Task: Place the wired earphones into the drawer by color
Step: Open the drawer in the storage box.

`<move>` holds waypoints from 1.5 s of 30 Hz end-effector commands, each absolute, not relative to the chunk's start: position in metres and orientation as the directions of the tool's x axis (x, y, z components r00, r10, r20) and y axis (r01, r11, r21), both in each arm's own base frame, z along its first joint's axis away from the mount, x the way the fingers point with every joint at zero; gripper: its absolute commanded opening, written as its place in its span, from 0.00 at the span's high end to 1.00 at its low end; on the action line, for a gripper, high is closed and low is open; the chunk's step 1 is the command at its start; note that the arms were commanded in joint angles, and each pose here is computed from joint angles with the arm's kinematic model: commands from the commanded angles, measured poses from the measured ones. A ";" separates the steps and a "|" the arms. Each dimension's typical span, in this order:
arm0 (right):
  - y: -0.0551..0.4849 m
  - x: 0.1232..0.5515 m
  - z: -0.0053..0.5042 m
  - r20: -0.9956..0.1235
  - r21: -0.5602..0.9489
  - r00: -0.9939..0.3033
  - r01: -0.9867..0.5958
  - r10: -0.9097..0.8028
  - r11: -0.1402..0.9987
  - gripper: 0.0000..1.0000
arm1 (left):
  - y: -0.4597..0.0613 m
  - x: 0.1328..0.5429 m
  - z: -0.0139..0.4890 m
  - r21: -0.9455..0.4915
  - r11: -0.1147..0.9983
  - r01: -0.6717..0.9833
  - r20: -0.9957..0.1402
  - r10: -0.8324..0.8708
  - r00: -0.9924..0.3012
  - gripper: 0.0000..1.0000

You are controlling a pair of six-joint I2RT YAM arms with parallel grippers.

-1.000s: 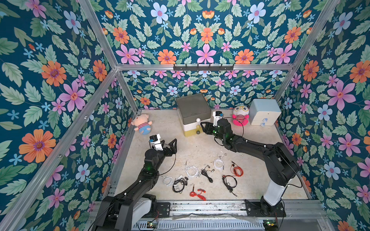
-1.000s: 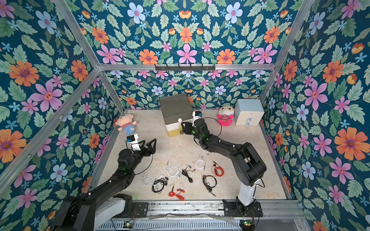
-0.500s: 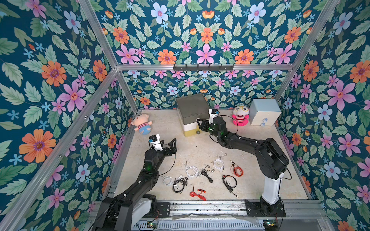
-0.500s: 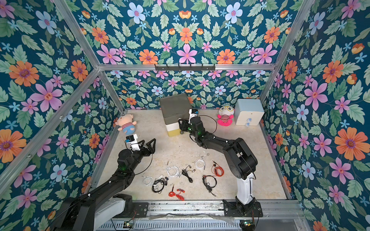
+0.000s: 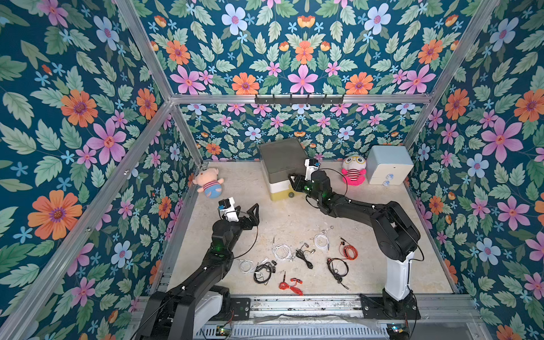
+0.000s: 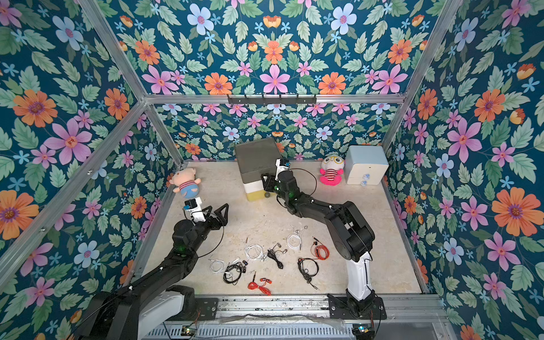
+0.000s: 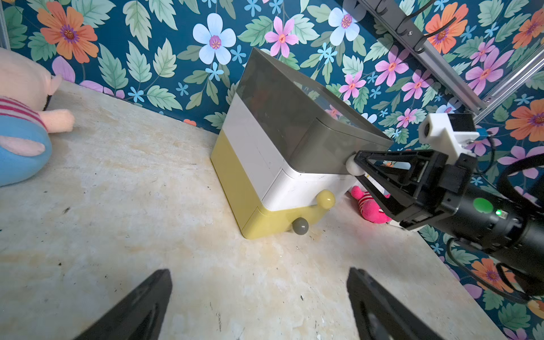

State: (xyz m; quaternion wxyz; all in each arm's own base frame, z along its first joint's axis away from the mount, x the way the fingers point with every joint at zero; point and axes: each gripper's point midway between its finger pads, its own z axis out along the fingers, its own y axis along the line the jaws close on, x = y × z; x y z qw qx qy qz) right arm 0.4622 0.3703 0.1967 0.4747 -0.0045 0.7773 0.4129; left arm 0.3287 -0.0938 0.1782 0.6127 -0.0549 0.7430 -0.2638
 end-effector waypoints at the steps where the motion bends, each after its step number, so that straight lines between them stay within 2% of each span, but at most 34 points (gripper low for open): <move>1: 0.371 0.459 0.204 -0.740 0.647 -0.542 -0.410 0.399 0.643 0.70 | -0.092 0.328 0.177 -0.451 0.861 0.234 -0.885 -0.398 -0.241 0.01; 10: 0.363 0.442 0.209 -0.739 0.649 -0.541 -0.411 0.401 0.640 0.73 | -0.091 0.327 0.178 -0.454 0.861 0.231 -0.884 -0.404 -0.234 0.01; 24: 0.342 0.388 0.200 -0.736 0.640 -0.564 -0.402 0.374 0.654 0.73 | -0.088 0.323 0.183 -0.461 0.857 0.230 -0.883 -0.419 -0.211 0.01; 38: 0.326 0.358 0.198 -0.735 0.639 -0.569 -0.396 0.370 0.660 0.73 | -0.086 0.322 0.186 -0.451 0.863 0.225 -0.889 -0.414 -0.194 0.01; 41: 0.324 0.357 0.197 -0.737 0.635 -0.567 -0.394 0.368 0.664 0.69 | -0.085 0.321 0.186 -0.448 0.865 0.224 -0.891 -0.412 -0.193 0.01; 45: 0.323 0.357 0.195 -0.738 0.629 -0.571 -0.389 0.360 0.673 0.53 | -0.084 0.322 0.185 -0.444 0.870 0.216 -0.893 -0.409 -0.190 0.01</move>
